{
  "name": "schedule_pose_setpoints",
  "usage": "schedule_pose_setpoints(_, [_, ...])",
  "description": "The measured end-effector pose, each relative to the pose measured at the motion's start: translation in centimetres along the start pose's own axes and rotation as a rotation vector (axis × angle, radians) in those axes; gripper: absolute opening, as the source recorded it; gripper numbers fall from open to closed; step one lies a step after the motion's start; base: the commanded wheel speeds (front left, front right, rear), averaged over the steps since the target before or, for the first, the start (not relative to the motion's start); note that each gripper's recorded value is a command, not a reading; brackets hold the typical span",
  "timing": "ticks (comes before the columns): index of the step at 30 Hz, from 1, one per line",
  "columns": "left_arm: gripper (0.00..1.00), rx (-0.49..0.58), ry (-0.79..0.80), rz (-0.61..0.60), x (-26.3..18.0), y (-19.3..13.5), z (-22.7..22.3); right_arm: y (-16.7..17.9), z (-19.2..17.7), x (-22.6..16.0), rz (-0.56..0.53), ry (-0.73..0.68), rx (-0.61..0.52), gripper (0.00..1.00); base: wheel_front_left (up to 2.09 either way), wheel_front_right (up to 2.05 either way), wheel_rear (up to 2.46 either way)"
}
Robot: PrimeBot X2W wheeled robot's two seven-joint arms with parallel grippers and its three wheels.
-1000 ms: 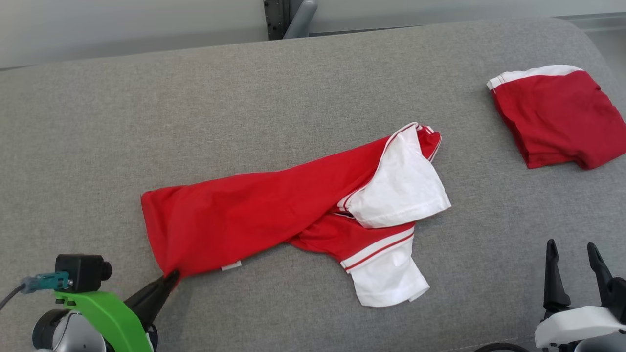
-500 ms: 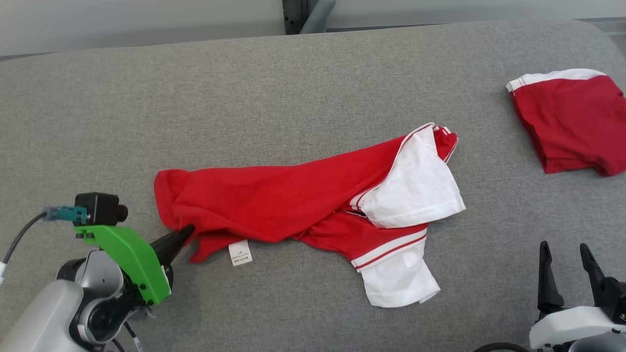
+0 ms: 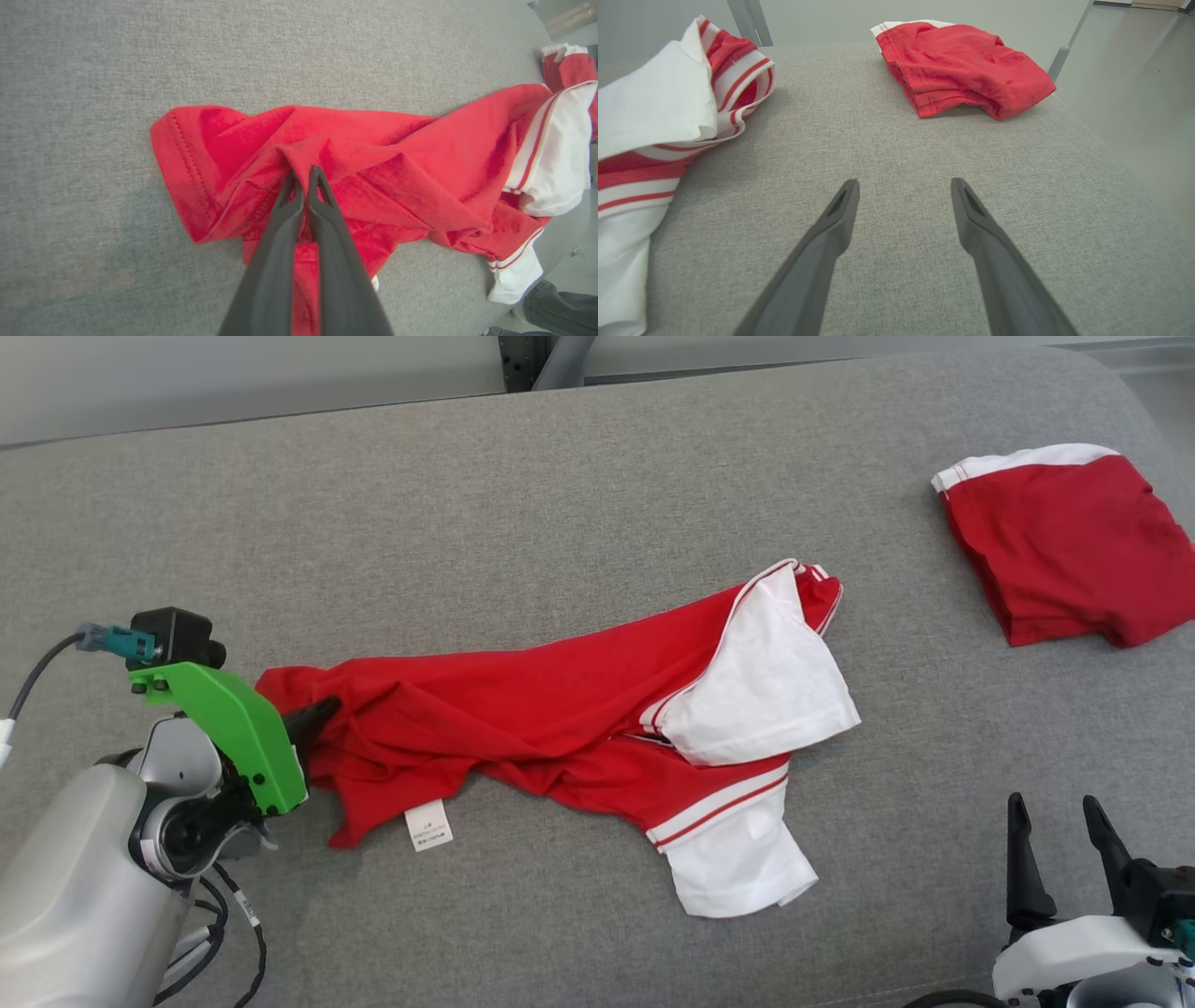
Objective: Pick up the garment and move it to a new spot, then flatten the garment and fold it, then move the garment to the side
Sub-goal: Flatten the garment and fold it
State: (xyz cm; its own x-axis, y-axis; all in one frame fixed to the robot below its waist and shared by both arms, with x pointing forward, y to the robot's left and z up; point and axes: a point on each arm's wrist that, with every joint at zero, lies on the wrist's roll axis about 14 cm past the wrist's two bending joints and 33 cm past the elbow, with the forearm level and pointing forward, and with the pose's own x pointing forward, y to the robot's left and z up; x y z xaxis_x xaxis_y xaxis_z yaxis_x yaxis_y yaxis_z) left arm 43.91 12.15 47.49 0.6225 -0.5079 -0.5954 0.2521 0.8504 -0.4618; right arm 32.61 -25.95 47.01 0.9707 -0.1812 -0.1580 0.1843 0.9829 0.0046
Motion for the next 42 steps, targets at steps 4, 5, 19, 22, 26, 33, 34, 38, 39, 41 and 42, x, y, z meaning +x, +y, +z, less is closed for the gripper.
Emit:
schedule_pose_setpoints(4, [0.0,-0.013,0.024,0.006,1.0,0.3,-0.7,-0.5,0.0,-0.2,-0.016,0.0,0.006,1.0,0.0,0.0,0.0])
schedule_pose_setpoints(5, [0.0,-0.014,0.028,0.006,1.2,0.3,-0.8,-0.6,0.0,-0.3,-0.021,0.0,0.007,1.0,0.0,0.0,0.0])
schedule_pose_setpoints(19, [0.0,-0.013,-0.015,0.06,0.0,2.3,-0.9,0.4,-0.3,0.1,0.011,0.01,0.01,1.0,0.0,0.0,0.0])
schedule_pose_setpoints(22, [0.0,-0.011,-0.034,0.06,-0.2,2.2,-0.7,0.8,-0.3,0.2,0.023,0.009,0.01,1.0,0.0,0.0,0.0])
schedule_pose_setpoints(26, [0.0,-0.004,-0.055,0.05,-0.2,1.8,-0.3,1.0,-0.3,0.3,0.029,0.009,0.011,1.0,0.0,0.0,0.0])
schedule_pose_setpoints(33, [0.0,0.04,-0.066,0.023,0.4,0.6,-0.1,0.8,-0.5,-0.1,0.021,0.013,0.022,1.0,0.0,0.0,0.0])
schedule_pose_setpoints(34, [0.0,0.06,-0.079,0.024,0.3,0.5,0.1,0.7,-0.5,-0.2,0.018,0.013,0.024,1.0,0.0,0.0,0.0])
schedule_pose_setpoints(38, [0.0,0.095,-0.107,0.0,-0.1,0.0,-0.6,-0.4,-0.4,-0.8,-0.014,0.01,0.033,1.0,0.0,0.0,0.0])
schedule_pose_setpoints(39, [0.0,0.1,-0.114,-0.013,-0.3,-0.2,-1.1,-0.7,-0.5,-1.1,-0.023,0.012,0.033,1.0,0.0,0.0,0.0])
schedule_pose_setpoints(41, [0.0,0.127,-0.122,-0.029,-1.2,-0.5,-2.3,-1.3,-0.7,-1.7,-0.04,0.016,0.034,1.0,0.0,0.0,0.0])
schedule_pose_setpoints(42, [0.0,0.131,-0.122,-0.025,-1.8,-0.4,-3.1,-1.5,-0.7,-2.0,-0.047,0.017,0.035,1.0,0.0,0.0,0.0])
